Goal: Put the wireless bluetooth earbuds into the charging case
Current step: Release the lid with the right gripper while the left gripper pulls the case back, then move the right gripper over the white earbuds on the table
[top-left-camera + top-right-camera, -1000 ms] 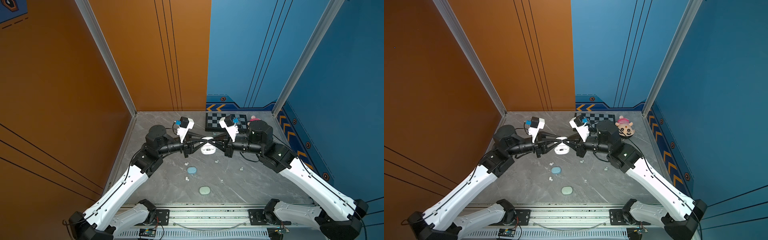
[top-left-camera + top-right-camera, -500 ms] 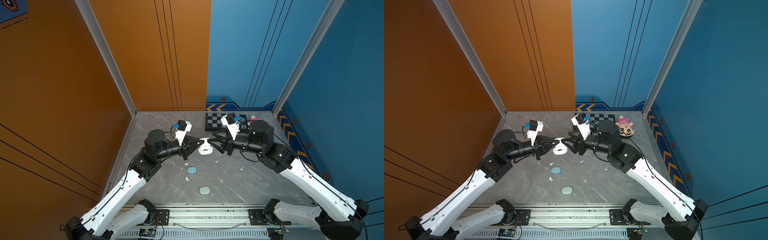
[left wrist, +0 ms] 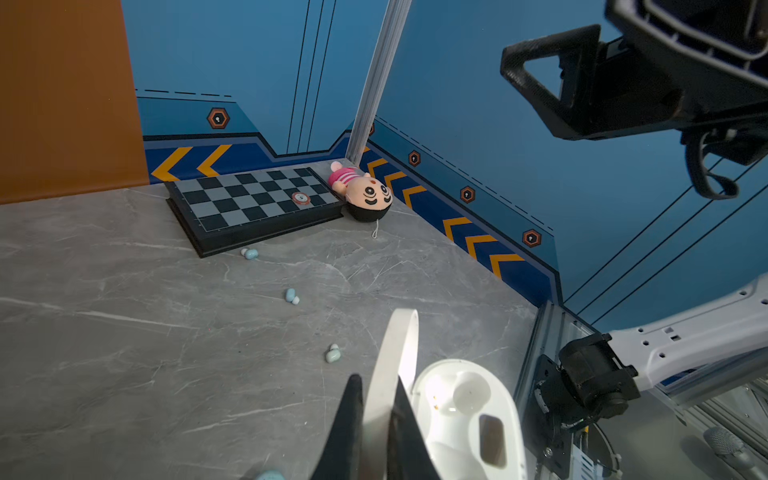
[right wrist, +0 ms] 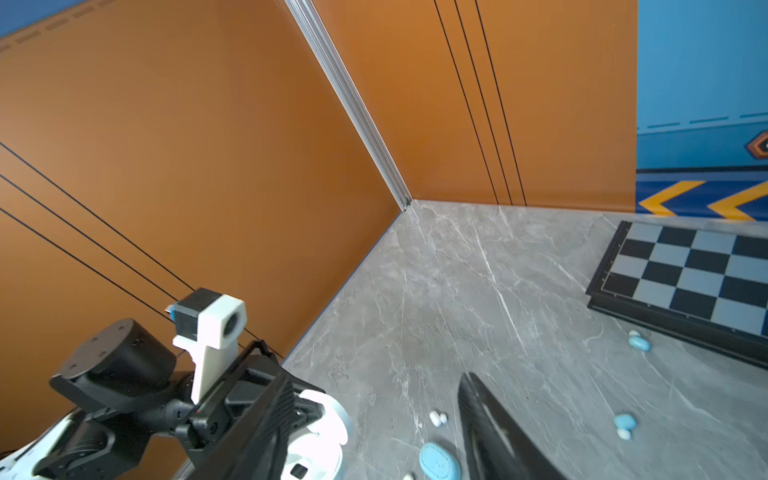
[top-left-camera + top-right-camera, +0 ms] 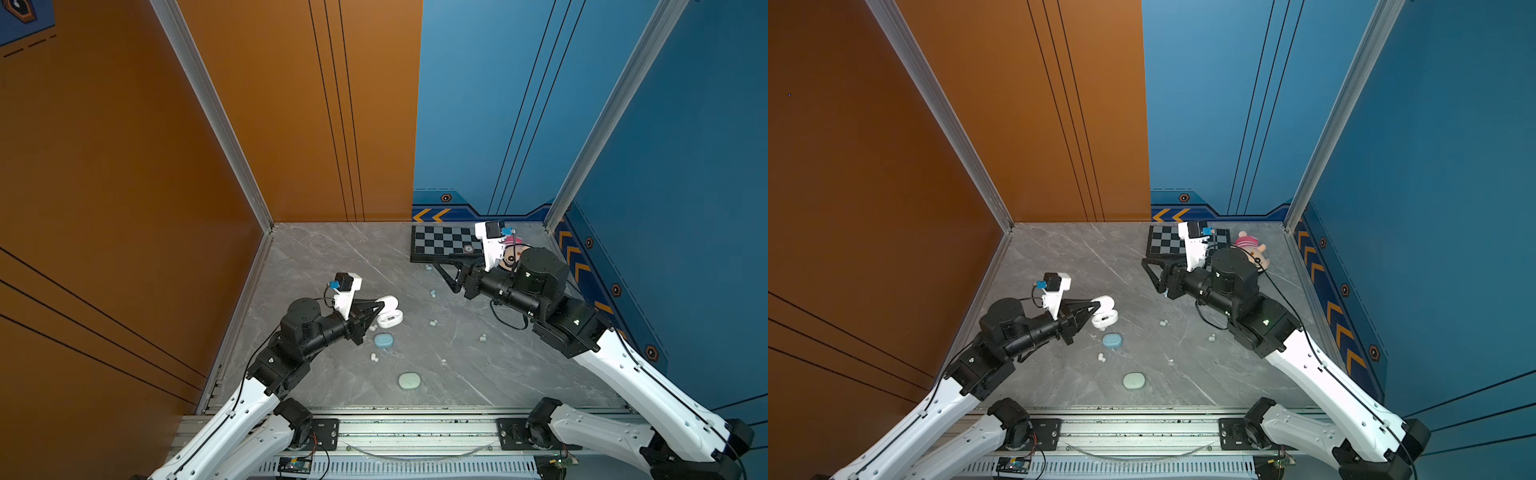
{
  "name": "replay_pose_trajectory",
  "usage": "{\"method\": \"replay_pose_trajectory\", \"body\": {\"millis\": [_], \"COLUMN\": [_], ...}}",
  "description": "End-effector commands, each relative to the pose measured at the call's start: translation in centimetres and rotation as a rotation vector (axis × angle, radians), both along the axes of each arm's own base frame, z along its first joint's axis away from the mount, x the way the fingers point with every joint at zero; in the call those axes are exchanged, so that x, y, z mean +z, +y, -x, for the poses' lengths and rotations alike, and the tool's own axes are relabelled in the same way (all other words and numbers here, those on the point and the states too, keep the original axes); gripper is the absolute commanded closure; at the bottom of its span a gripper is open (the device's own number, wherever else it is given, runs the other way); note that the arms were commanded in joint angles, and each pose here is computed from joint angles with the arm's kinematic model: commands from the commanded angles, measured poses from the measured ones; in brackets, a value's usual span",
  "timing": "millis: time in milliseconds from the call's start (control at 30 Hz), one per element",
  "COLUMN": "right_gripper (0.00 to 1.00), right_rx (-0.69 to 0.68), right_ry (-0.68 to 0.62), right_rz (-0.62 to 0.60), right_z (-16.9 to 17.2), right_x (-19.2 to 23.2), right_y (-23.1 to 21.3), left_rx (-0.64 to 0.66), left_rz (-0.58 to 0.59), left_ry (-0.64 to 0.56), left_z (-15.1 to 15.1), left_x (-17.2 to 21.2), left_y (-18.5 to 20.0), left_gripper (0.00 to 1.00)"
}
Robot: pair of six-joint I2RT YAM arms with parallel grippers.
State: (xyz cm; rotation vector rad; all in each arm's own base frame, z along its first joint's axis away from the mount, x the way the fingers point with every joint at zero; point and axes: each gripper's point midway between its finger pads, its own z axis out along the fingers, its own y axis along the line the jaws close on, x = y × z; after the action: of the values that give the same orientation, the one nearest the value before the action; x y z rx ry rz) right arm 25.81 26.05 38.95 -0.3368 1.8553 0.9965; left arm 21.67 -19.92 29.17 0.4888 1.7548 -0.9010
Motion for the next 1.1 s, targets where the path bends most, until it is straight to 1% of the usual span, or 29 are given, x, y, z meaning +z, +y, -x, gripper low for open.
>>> {"method": "replay_pose_trajectory", "body": {"millis": [0,133,233,300,400,500,700,800,900,933,1067], "right_gripper": [0.36,0.38,0.39,0.40,0.43,0.44,0.45,0.46,0.48,0.49,0.49], "right_rx": [0.094,0.263,0.387,0.478,0.574,0.643,0.706,0.718,0.739,0.734,0.733], "right_ry": [0.120,0.171,0.188,0.198,0.205,0.185,0.145,0.147,0.185,0.164,0.164], "right_rz": [0.171,0.263,0.346,0.427,0.559,0.683,0.828,0.875,0.939,0.935,0.967], "right_z": [-0.1,-0.2,-0.3,-0.1,0.2,0.3,-0.1,-0.4,-0.3,-0.7,-1.2], "right_x": [-5.4,-8.8,-11.8,-14.5,-18.3,-21.5,-25.9,-27.8,-30.9,-30.4,-31.9], "right_y": [1.6,4.7,7.2,9.1,11.7,13.8,16.7,17.3,17.1,17.7,17.9], "left_rx": [0.112,0.227,0.338,0.410,0.462,0.467,0.432,0.411,0.391,0.389,0.392], "left_rz": [-0.068,-0.138,-0.165,-0.158,-0.145,-0.147,-0.162,-0.175,-0.188,-0.190,-0.185], "left_ry": [-0.007,-0.006,-0.018,-0.029,-0.029,-0.011,0.016,0.030,0.039,0.039,0.032], "left_z": [0.2,1.5,2.6,3.4,4.2,4.8,4.9,4.7,4.6,4.6,4.7], "left_x": [-0.5,-1.2,-1.3,-1.3,-1.5,-2.0,-2.6,-2.9,-3.1,-3.1,-3.0], "left_y": [2.7,6.1,9.0,10.8,12.2,12.6,12.0,11.5,11.1,11.1,11.2], "left_gripper": [1.00,1.00,1.00,1.00,1.00,1.00,1.00,1.00,1.00,1.00,1.00]}}
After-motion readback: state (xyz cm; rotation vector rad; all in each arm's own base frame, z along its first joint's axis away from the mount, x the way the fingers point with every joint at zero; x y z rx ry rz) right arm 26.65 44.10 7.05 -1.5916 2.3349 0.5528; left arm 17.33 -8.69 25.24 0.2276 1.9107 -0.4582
